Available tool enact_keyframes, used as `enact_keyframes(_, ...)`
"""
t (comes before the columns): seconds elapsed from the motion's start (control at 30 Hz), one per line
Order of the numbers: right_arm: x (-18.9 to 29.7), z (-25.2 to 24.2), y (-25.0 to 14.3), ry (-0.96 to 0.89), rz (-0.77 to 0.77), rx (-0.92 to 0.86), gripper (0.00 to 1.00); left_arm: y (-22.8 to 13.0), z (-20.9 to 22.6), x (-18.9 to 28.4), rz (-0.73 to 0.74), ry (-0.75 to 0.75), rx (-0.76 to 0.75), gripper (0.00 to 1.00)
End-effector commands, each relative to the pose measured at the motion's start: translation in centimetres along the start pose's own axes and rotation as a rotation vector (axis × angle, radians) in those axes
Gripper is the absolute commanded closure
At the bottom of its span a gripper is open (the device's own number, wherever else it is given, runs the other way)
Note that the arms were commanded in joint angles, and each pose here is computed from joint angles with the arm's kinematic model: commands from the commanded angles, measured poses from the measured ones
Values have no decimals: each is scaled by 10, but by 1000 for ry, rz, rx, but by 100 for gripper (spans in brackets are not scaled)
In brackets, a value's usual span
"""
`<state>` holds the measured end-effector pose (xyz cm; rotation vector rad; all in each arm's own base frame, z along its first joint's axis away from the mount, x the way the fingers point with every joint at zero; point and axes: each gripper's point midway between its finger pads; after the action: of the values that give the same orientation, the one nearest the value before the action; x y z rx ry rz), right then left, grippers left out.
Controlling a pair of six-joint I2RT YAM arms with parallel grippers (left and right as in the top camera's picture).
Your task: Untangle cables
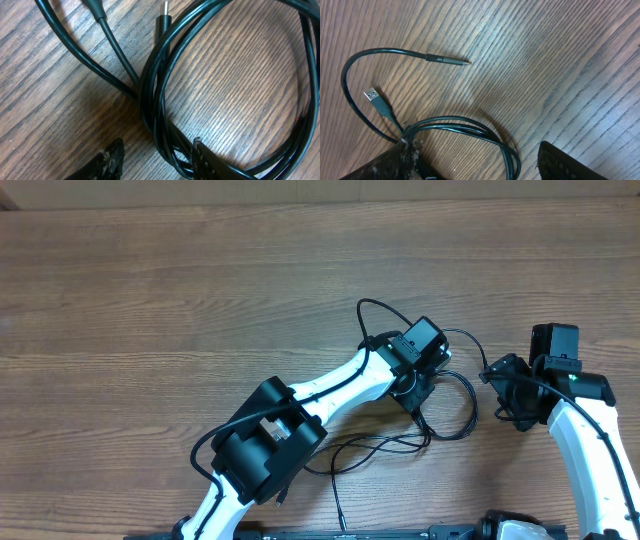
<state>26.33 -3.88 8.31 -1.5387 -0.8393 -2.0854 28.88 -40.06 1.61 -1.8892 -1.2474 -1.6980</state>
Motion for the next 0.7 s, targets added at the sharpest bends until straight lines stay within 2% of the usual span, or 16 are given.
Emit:
enact_keyframes(0.0, 5, 5, 6, 20, -18, -1, 23, -5, -7, -8, 15, 0, 11, 56)
enact_keyframes(0.2, 5, 5, 6, 20, -18, -1, 23, -6, -10, -9, 11, 2, 4, 58)
enact_keyframes(0.33, 5, 5, 6, 21, -17, -1, 23, -7, -10, -10, 12, 4, 7, 66)
enact_keyframes(0.57, 5, 5, 6, 21, -17, -1, 23, -21, -5, -19, 36, 9, 26, 67)
enact_keyframes(0.6, 5, 5, 6, 21, -17, -1, 23, -21, -5, -19, 36, 9, 26, 72)
enact_keyframes(0.63, 5, 5, 6, 21, -17, -1, 23, -20, -5, -19, 35, 9, 26, 81)
enact_keyframes(0.67, 5, 5, 6, 21, -17, -1, 23, -20, -5, -18, 34, 9, 26, 96)
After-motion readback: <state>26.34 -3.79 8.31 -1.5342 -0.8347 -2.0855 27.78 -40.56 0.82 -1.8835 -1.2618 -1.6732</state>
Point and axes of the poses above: each gripper's point midway between its finger pads, its own x axis back along the fingers, its own z axis along the line the jaws close on, y = z × x, and after that the axes turned 8 degrees about x, right-handed
